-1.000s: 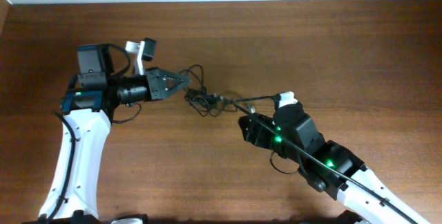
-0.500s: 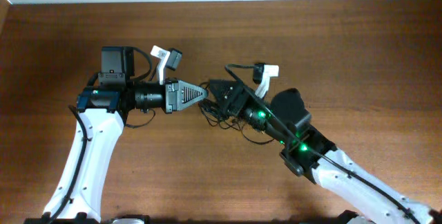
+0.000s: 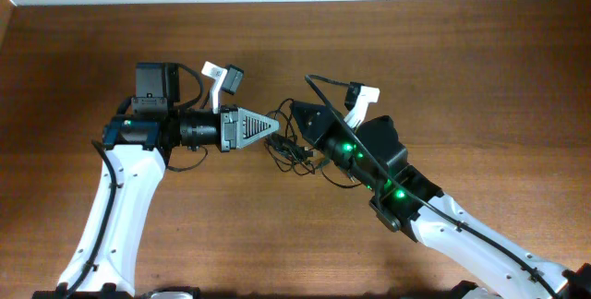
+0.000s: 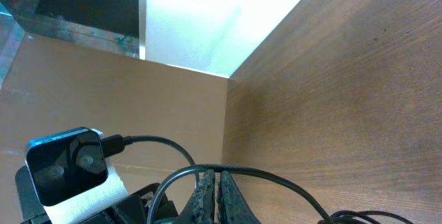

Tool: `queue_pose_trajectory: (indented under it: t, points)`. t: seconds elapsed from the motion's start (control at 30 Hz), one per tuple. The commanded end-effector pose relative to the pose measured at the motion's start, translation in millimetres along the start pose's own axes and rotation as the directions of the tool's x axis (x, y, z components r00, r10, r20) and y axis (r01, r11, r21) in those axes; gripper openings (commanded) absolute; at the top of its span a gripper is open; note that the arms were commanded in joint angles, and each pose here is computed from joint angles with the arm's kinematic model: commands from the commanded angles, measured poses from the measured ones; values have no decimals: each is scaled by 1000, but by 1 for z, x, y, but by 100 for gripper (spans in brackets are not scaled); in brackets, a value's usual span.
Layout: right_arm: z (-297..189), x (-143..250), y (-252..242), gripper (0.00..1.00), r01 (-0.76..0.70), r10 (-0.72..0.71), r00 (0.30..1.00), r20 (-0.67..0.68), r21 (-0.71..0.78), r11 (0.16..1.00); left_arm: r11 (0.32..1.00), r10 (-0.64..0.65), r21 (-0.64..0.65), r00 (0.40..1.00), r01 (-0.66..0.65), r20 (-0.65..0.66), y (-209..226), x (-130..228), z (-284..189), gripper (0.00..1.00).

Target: Untangle cables

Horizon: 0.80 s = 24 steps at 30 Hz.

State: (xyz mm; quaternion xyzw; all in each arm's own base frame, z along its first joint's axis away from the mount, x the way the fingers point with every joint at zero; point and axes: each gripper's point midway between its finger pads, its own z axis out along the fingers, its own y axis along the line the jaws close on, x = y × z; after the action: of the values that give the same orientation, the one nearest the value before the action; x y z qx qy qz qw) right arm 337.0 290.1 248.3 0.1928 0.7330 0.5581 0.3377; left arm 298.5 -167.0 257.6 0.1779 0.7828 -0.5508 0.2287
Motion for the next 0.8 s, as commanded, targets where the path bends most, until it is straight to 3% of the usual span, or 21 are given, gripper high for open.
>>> queue_pose_trajectory:
  t: [0.0,0.03,0.13,0.2,0.3,0.33,0.37,0.43,0.53,0.63,0.73,0.77]
  points:
    - [0,3,18,21,28,-31,999,-33,-72,997,997,65,36,998,-65,14,-15,-6,-3,0]
    - [0,6,24,21,9,-14,998,-54,-97,995,997,65,36,998,-66,14,-15,-6,-3,0]
    - [-1,8,40,35,-111,97,991,-89,-158,981,996,79,37,997,-80,15,-16,-6,-3,0]
    - [6,11,29,36,-147,135,986,-98,-132,980,984,127,122,991,-130,27,-30,-6,-4,0]
    - [6,8,33,37,-144,132,988,-86,-154,978,984,127,124,992,-129,23,-31,-5,-3,0]
    - [6,6,33,30,-144,133,988,-79,-153,978,982,132,132,991,-133,15,-33,-3,0,0]
    - [7,4,32,4,-99,92,994,-57,-154,983,980,142,140,990,-141,-4,-37,0,6,0]
    - [7,-3,22,4,174,-176,984,-4,-123,977,986,144,81,989,-142,-17,-27,1,9,0]
    - [-1,-18,-30,4,155,-152,987,-41,87,984,993,115,29,993,-114,-25,-18,1,10,0]
    - [-21,-35,-26,4,171,-165,980,-109,46,984,993,115,-12,993,-115,-30,-11,1,10,0]
    - [-27,-28,-46,4,145,-125,976,-177,103,984,993,115,-12,993,-116,-30,-11,1,10,0]
    - [-30,-16,-53,4,134,-102,966,-238,123,983,993,115,-12,993,-115,-30,-11,1,10,4]
